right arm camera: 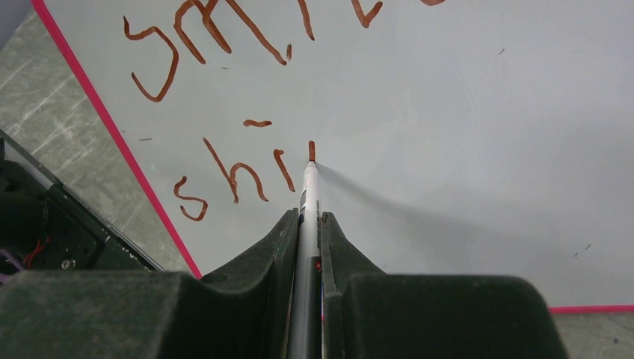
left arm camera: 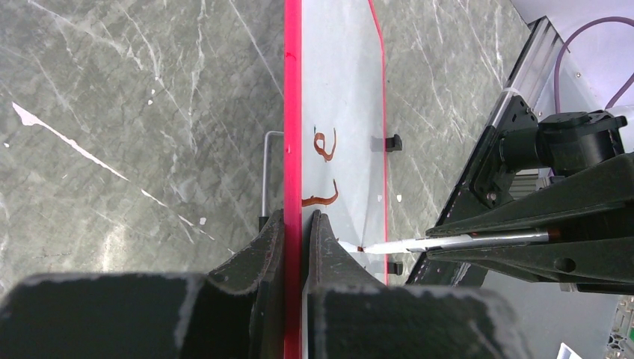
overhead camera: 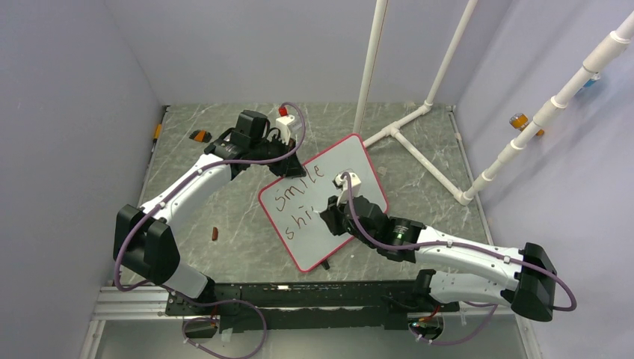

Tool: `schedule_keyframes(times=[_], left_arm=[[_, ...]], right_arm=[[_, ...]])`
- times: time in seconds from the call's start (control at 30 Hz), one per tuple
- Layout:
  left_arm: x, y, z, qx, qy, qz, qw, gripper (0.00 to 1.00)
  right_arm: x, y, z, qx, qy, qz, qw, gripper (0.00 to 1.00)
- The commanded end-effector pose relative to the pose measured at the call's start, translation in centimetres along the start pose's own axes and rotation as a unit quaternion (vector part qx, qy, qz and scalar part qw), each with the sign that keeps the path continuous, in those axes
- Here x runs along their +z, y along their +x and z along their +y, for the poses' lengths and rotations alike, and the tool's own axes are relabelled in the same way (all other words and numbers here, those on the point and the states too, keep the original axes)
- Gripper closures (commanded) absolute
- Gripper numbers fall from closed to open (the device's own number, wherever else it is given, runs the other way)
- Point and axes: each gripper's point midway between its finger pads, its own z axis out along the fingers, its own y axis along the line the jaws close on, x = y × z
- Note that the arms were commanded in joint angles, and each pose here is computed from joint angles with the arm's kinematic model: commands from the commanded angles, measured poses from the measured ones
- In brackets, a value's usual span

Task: Write a sentence on the whiteboard

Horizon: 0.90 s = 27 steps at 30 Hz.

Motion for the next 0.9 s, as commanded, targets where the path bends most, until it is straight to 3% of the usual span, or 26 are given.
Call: schedule_keyframes(times=[0.0, 0.87], left_arm=[[-1.1, -3.2, 1.0, 0.063, -0.044, -0.051, 0.996, 1.00], [-1.1, -3.0, 1.1, 0.062, -0.044, -0.049, 0.996, 1.00]], right_arm=[[-0.3, 1.7, -0.8, 0.004, 0.009, 0.023, 1.000, 1.00], [-0.2, -0.4, 0.1, 0.007, -0.001, 0.004, 1.000, 1.00]])
